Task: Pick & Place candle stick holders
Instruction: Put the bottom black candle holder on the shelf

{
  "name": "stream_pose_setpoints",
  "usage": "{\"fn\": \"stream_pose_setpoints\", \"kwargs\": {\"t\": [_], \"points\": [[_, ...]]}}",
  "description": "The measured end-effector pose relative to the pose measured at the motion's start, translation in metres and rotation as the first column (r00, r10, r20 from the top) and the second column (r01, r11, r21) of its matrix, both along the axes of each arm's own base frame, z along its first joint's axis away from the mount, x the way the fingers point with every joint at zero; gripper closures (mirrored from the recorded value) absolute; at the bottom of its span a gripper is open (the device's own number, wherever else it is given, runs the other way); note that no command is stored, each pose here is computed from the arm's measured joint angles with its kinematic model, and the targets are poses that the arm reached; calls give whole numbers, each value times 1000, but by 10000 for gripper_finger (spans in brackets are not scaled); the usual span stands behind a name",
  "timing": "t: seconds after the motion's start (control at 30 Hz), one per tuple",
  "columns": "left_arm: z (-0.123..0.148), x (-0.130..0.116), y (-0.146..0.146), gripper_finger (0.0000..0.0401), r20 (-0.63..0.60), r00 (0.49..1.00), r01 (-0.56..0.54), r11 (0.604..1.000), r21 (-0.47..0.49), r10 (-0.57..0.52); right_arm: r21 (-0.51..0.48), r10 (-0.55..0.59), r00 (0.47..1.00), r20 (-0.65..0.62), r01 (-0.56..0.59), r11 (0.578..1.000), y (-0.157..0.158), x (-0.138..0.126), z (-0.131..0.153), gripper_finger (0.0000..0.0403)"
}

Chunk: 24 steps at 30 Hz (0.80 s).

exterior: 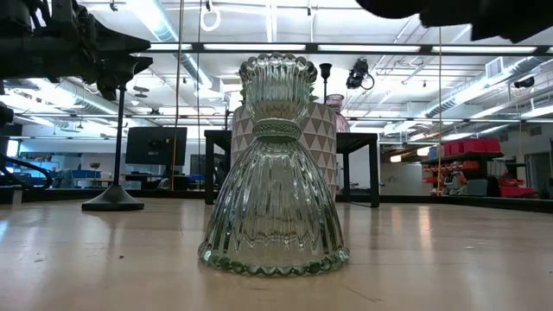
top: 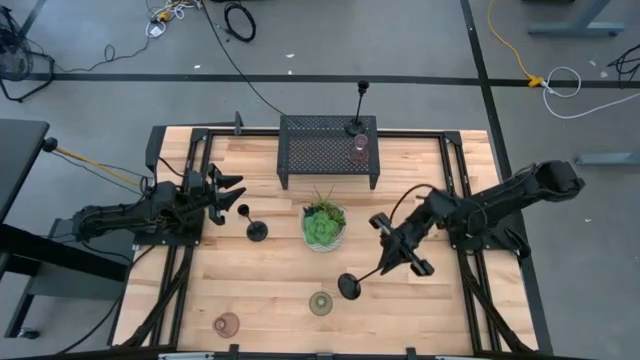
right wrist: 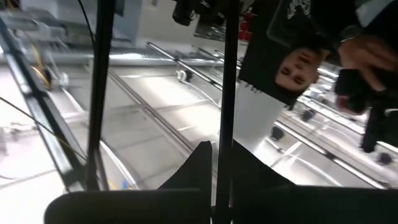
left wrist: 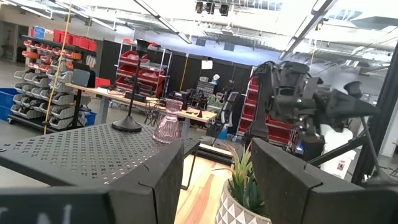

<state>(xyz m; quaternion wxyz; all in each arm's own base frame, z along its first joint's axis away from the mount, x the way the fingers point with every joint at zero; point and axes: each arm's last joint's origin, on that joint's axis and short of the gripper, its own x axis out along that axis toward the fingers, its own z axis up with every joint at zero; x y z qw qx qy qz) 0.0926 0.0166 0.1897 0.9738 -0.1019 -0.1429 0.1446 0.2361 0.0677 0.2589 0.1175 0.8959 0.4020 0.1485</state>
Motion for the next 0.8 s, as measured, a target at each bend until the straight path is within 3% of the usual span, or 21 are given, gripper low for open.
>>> {"fn": "stream_pose_setpoints", "kwargs": {"t": [0.2, 0.33, 0.47, 0.8], "points": [[0, 0, 0, 211, 0, 1000, 0, 1000, 0, 0, -54, 91, 993, 81, -86, 995, -20, 6, 18, 385], [0, 0, 0, 211, 0, 1000, 0, 1000, 0, 0, -23, 59, 997, 47, -58, 998, -28, 13, 30, 385], [0, 0, 0, 211, 0, 1000, 0, 1000, 0, 0, -87, 42, 997, 66, -36, 996, -38, 19, 41, 385], [0, 0, 0, 211, 0, 1000, 0, 1000, 0, 0, -107, -12, 997, -72, 5, 994, -72, 29, 66, 385]]}}
